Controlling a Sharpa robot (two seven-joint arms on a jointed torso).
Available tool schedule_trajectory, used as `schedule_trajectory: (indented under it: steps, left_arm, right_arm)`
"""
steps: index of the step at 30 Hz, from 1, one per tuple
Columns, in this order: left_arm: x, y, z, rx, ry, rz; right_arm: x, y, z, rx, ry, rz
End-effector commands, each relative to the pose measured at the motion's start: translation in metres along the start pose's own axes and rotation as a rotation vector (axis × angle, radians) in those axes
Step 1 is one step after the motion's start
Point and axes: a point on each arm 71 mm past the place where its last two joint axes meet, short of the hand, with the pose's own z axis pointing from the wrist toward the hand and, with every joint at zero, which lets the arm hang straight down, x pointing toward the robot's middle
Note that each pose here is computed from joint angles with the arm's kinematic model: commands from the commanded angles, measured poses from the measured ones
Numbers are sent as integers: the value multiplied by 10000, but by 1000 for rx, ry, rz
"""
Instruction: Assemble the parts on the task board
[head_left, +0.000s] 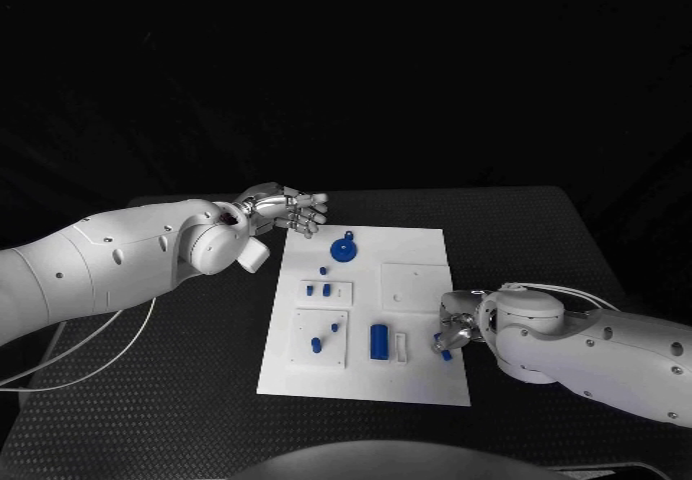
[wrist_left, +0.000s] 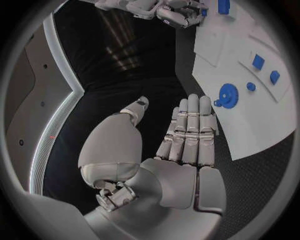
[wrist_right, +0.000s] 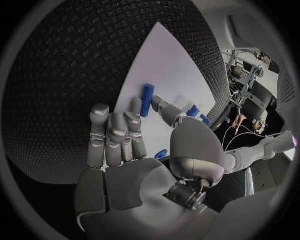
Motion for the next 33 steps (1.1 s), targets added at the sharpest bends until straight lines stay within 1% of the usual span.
schedule_trajectory:
  steps: [1, 6, 12, 17, 23, 24, 29, 33]
  left_arm:
    - [15, -13, -1, 6, 15, 5]
    - [13, -12, -3, 6, 14, 5]
    - [11, -11, -6, 5, 13, 9]
    - [8, -10, -7, 5, 11, 9]
    - [9, -10, -7, 5, 12, 9]
    - [9, -10, -8, 5, 11, 9]
    - [14, -11, -6, 5, 12, 9]
    - [15, -12, -5, 5, 13, 9]
  right_arm:
    - [247, 2, 7, 5, 105, -44]
    - [254, -22, 1, 8, 110, 2]
    - [291, -65, -33, 9, 148, 116]
    - [276, -99, -54, 15, 133, 215]
    - [181, -131, -76, 28, 112, 325]
    - [140, -133, -77, 30, 107, 354]
    - [42, -131, -108, 34, 92, 475]
    - [-25, -99, -109, 35, 102, 548]
